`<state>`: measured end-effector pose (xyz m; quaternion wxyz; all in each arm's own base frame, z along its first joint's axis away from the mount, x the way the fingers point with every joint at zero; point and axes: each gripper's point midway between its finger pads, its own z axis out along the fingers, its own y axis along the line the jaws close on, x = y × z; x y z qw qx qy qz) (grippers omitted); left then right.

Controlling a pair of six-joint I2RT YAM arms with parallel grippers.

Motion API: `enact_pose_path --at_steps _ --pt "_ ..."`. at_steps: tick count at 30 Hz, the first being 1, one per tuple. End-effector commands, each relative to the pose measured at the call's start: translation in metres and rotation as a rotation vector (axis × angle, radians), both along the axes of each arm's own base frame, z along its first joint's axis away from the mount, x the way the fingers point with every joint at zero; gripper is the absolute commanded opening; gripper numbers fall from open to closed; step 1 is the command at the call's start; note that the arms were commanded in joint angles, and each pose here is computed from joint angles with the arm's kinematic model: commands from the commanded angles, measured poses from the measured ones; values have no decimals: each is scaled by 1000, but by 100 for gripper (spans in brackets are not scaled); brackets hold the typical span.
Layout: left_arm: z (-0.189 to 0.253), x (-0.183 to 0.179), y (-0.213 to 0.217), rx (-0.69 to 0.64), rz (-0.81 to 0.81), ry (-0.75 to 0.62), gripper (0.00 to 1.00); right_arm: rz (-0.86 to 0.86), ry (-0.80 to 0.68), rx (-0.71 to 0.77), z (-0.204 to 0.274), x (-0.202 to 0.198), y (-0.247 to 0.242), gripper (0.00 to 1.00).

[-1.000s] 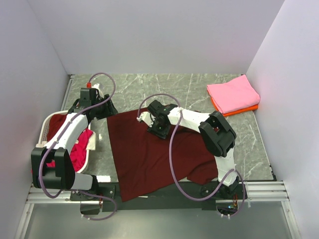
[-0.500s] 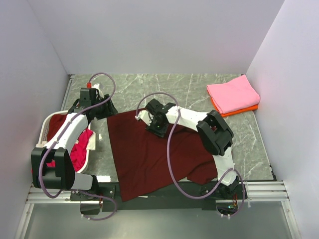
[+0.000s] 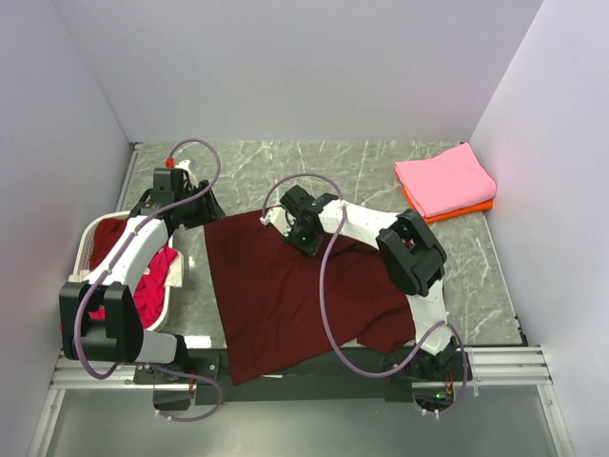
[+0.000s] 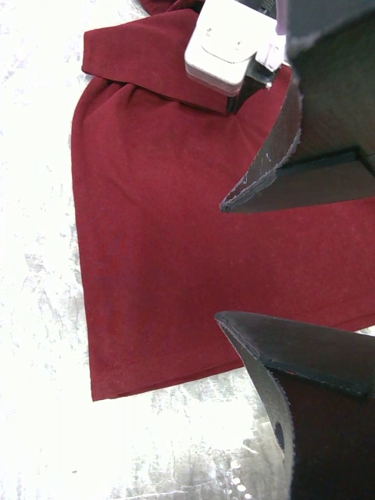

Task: Fold and stack the t-shirts
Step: Flatten the tshirt out

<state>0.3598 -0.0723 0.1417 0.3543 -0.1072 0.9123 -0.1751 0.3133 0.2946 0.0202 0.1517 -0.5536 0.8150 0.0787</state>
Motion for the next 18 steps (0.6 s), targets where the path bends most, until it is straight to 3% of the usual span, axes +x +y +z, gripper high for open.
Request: enact_pose_path --at_steps 1,2,5,11,18 --pt "9 4 0 11 -20 -45 58 -23 -31 50 26 13 2 11" --pt "9 4 0 11 -20 -45 58 -25 -25 49 26 13 1 18" --pt "8 3 0 11 -18 -43 58 -22 -13 45 21 10 1 28" --pt "8 3 0 12 -17 -41 58 -19 9 49 18 7 2 36" --pt "8 3 0 12 -19 -43 59 -23 24 83 28 9 4 35"
